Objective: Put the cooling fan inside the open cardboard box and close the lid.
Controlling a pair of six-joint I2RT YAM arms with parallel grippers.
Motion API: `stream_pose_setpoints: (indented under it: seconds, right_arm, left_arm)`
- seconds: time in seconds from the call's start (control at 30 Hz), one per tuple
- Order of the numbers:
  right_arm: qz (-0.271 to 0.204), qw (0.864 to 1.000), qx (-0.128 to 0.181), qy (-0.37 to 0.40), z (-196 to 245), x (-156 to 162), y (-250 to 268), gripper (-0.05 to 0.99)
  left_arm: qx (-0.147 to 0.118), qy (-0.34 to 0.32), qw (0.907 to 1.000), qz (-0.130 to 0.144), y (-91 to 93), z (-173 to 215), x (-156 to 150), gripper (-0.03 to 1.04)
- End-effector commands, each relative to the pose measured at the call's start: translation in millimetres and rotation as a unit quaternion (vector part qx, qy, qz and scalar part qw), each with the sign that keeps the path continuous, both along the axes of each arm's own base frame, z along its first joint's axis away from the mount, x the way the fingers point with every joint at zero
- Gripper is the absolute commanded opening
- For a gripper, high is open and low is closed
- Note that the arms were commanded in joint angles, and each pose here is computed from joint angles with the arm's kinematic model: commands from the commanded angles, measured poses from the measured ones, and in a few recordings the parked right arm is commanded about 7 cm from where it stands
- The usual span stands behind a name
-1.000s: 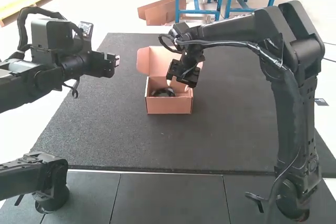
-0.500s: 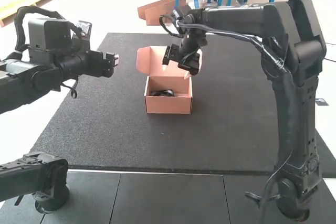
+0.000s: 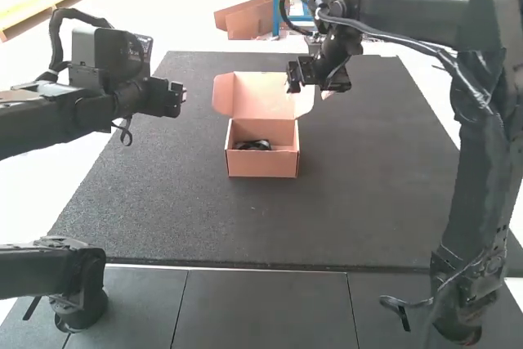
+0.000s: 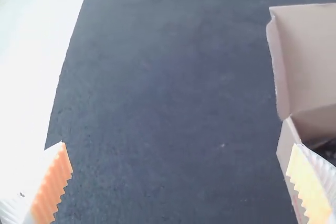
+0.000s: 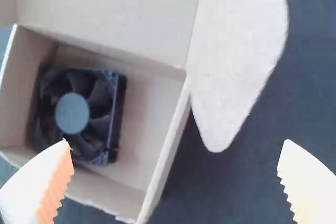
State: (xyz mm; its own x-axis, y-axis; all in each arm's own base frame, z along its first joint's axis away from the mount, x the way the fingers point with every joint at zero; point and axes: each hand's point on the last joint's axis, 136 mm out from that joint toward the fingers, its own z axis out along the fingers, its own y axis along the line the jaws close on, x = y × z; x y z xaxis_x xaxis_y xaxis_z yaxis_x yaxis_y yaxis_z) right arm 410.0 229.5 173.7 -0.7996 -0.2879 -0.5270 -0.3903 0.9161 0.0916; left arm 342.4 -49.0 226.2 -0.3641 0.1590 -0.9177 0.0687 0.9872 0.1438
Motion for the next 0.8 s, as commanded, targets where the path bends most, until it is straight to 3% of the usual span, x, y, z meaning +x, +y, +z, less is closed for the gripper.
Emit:
stream_pose_setpoints:
  seconds: [0.0, 0.23, 0.5, 0.77]
  right_arm:
    - [0.019, 0.997, -0.013, -0.074, 32.5, 3.7, -21.0, 0.89]
    - [0.002, 0.983, 0.028, -0.184, 51.9, 11.0, -28.6, 0.85]
    - [0.0, 0.978, 0.054, -0.202, 37.1, 5.4, -26.5, 0.84]
    - [-0.008, 0.975, 0.082, -0.207, 36.3, 7.5, -22.3, 0.84]
  left_arm:
    - [-0.003, -0.005, 0.9995, 0.033, 6.7, 9.5, 19.5, 0.97]
    - [-0.007, 0.01, 0.9983, 0.056, 0.5, -1.9, 62.9, 0.97]
    - [-0.006, 0.035, 0.9949, 0.095, -2.6, -29.6, 114.0, 0.97]
    - [0.002, 0.045, 0.9901, 0.133, 0.8, -46.2, 144.2, 0.97]
